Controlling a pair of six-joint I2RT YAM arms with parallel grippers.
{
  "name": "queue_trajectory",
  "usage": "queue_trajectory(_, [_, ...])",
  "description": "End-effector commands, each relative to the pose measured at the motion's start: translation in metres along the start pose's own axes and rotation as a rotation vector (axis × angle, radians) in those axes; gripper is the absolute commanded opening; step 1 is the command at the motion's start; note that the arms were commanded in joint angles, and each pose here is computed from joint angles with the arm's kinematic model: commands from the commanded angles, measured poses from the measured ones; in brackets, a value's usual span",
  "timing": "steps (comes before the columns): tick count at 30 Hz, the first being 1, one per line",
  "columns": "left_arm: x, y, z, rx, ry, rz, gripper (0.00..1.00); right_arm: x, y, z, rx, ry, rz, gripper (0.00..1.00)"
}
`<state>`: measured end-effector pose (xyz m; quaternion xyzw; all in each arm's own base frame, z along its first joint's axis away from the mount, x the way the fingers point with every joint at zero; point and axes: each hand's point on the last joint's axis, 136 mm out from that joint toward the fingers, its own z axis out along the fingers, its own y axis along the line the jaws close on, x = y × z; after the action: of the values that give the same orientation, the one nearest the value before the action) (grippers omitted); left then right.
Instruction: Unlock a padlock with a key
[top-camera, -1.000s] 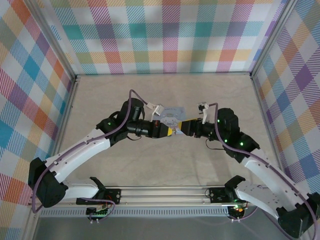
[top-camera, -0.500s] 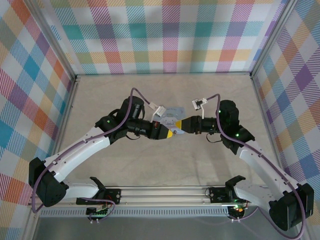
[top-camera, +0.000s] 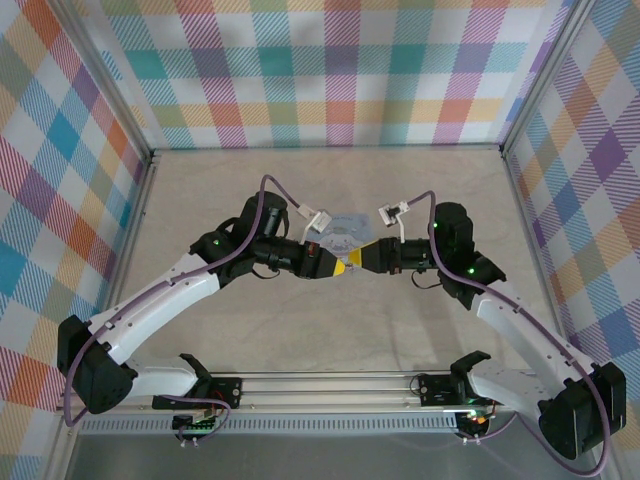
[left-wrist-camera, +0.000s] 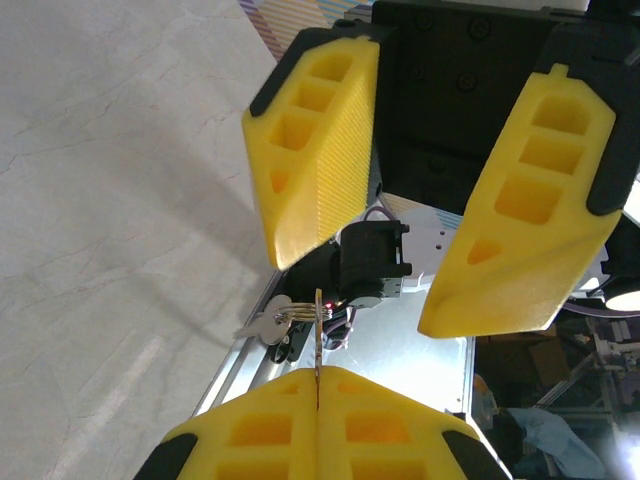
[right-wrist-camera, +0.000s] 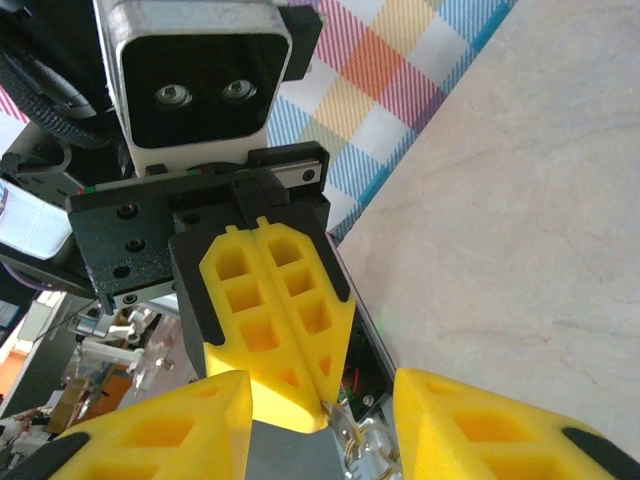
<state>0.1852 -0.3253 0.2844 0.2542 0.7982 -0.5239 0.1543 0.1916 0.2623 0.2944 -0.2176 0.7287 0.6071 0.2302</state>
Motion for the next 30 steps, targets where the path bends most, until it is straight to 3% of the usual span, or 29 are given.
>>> queue_trajectory(1, [-0.007, -0.009, -0.004, 0.032, -0.015, 0.022, 0.00, 0.007, 0.003, 0.004, -0.029, 0.037, -0.026, 0.40])
queue_trajectory(7, [-0.009, -0.009, -0.004, 0.030, -0.020, 0.020, 0.00, 0.009, 0.003, 0.004, -0.022, 0.043, -0.032, 0.34])
queue_trajectory(18, [-0.009, -0.010, -0.006, 0.026, -0.022, 0.027, 0.00, 0.014, -0.001, 0.003, -0.011, 0.057, -0.046, 0.05])
queue_trajectory(22, [-0.016, -0.009, -0.010, 0.007, -0.054, 0.035, 0.00, 0.012, -0.003, 0.003, 0.009, 0.038, -0.057, 0.00])
queue_trajectory(26, [-0.031, 0.003, -0.024, -0.064, -0.169, 0.003, 0.34, -0.002, -0.006, 0.000, 0.059, -0.029, -0.062, 0.00])
queue_trajectory(28, [-0.043, 0.007, -0.034, -0.065, -0.263, -0.015, 0.36, -0.012, -0.006, -0.001, 0.073, -0.075, -0.064, 0.00])
queue_trajectory(30, [-0.052, 0.012, -0.046, -0.076, -0.360, -0.049, 0.47, -0.023, -0.007, -0.002, 0.087, -0.132, -0.066, 0.00])
